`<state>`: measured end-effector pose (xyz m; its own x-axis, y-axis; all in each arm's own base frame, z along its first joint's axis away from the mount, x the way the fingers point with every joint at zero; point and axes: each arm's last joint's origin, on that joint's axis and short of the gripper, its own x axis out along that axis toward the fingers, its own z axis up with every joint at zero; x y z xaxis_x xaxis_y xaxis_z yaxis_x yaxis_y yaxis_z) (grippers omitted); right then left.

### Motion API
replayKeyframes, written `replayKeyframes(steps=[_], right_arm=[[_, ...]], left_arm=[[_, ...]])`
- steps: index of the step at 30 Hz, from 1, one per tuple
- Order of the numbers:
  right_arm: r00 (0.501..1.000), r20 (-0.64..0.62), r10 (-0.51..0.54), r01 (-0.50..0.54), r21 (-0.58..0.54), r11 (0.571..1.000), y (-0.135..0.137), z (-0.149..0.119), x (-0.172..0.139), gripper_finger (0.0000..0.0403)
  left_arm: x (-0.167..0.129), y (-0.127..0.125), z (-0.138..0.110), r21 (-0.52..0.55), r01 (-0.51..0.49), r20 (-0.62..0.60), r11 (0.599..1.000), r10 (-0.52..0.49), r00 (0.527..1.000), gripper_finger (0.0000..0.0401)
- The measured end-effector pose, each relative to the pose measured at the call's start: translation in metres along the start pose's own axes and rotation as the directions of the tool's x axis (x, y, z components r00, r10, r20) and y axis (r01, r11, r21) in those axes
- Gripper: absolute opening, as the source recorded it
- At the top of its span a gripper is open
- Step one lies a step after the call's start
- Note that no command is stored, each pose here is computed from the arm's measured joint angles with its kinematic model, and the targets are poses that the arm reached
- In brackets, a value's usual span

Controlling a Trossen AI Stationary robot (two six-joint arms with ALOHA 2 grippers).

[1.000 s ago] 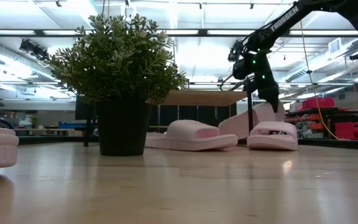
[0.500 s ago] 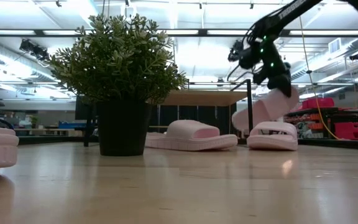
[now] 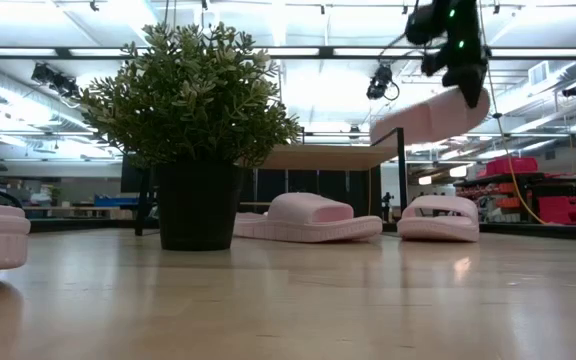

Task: Pick and place slides into the shelf
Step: Put the pink slide on the shelf

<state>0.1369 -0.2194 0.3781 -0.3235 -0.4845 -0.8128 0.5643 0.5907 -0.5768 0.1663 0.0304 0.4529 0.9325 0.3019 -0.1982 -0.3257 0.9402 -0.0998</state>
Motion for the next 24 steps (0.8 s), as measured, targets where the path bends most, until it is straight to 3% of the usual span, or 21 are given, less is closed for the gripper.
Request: replayKeyframes(steps=[8, 16, 20, 24], right_arm=[[0.983, 0.150, 0.103, -0.079, -0.158, 0.984, 0.027, -0.028, -0.050, 0.0040], [0.921, 0.299, 0.251, -0.126, -0.382, 0.916, 0.067, -0.041, -0.090, 0.0040], [0.885, 0.368, 0.286, -0.119, -0.416, 0.902, 0.079, -0.032, -0.114, 0.0040], [0.800, 0.499, 0.334, -0.108, -0.427, 0.898, 0.077, -0.014, -0.153, 0.0040]], left_arm=[[0.000, 0.000, 0.000, 0.025, 0.000, 0.001, 1.000, 0.000, 1.000, 0.0021], [0.000, 0.000, 0.000, 0.023, -0.001, 0.001, 1.000, 0.001, 1.000, 0.0033], [0.000, 0.000, 0.000, 0.024, -0.016, 0.003, 1.000, 0.016, 1.000, 0.0032], [0.000, 0.001, 0.000, 0.023, -0.027, 0.004, 0.999, 0.027, 1.000, 0.0025]])
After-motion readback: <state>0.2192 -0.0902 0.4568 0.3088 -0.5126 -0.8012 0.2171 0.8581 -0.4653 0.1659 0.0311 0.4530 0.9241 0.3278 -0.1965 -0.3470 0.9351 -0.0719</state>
